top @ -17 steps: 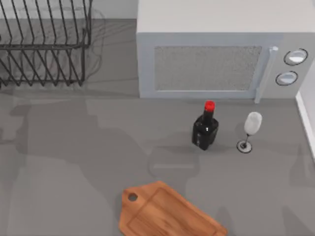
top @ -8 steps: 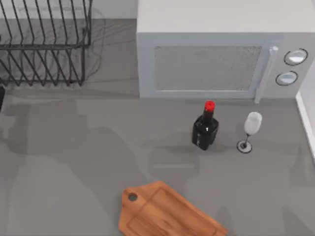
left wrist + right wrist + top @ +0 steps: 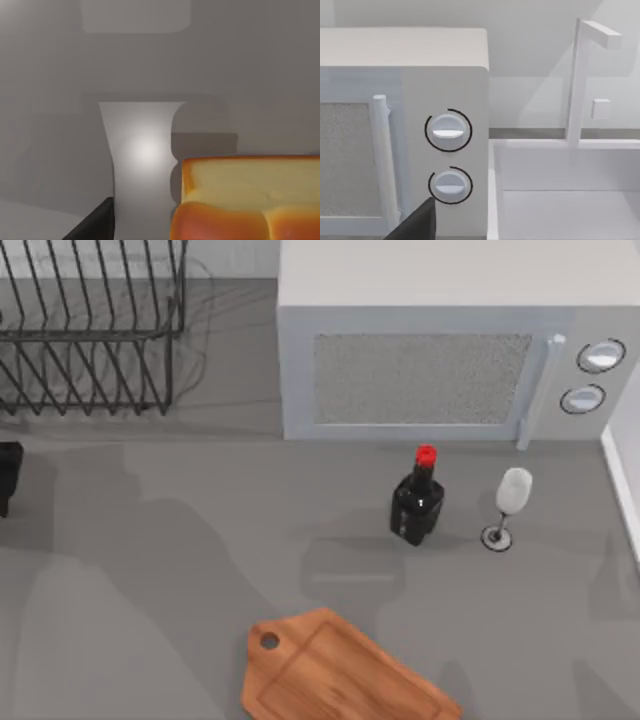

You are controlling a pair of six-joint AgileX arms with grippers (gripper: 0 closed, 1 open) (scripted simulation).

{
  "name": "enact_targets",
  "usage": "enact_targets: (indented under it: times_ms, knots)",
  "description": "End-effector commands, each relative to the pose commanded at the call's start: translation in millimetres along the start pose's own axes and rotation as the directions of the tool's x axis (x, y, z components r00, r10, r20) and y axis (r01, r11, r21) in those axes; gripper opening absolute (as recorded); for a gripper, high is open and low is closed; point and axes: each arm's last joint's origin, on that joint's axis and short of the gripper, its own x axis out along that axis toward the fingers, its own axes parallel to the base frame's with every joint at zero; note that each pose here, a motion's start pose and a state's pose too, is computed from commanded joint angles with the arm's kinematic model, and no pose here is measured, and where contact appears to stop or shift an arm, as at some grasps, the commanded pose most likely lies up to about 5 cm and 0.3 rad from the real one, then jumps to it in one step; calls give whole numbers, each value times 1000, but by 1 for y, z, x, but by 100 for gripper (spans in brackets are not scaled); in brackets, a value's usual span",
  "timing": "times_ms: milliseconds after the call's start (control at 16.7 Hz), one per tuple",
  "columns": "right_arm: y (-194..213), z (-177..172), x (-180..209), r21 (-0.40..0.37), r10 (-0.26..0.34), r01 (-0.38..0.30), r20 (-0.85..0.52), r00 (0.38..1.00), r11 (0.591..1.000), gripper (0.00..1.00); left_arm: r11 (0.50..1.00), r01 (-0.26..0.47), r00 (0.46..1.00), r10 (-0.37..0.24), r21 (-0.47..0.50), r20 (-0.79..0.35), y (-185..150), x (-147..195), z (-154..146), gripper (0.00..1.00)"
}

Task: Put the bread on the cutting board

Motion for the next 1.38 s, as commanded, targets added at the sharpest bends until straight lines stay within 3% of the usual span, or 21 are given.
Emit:
enact_targets:
  times_ms: [60,840,1320,1380]
  knots:
    - [0,0,0,0,0,0,0,1000,1000,100,1000,0,1000,0,0,0,0,0,0,100]
    - [0,0,0,0,0,0,0,1000,1000,100,1000,0,1000,0,0,0,0,0,0,2]
    - [0,0,0,0,0,0,0,1000,1000,100,1000,0,1000,0,0,0,0,0,0,0]
    - [0,0,0,0,0,0,0,1000,1000,100,1000,0,1000,0,2,25,-1,-12,1,0]
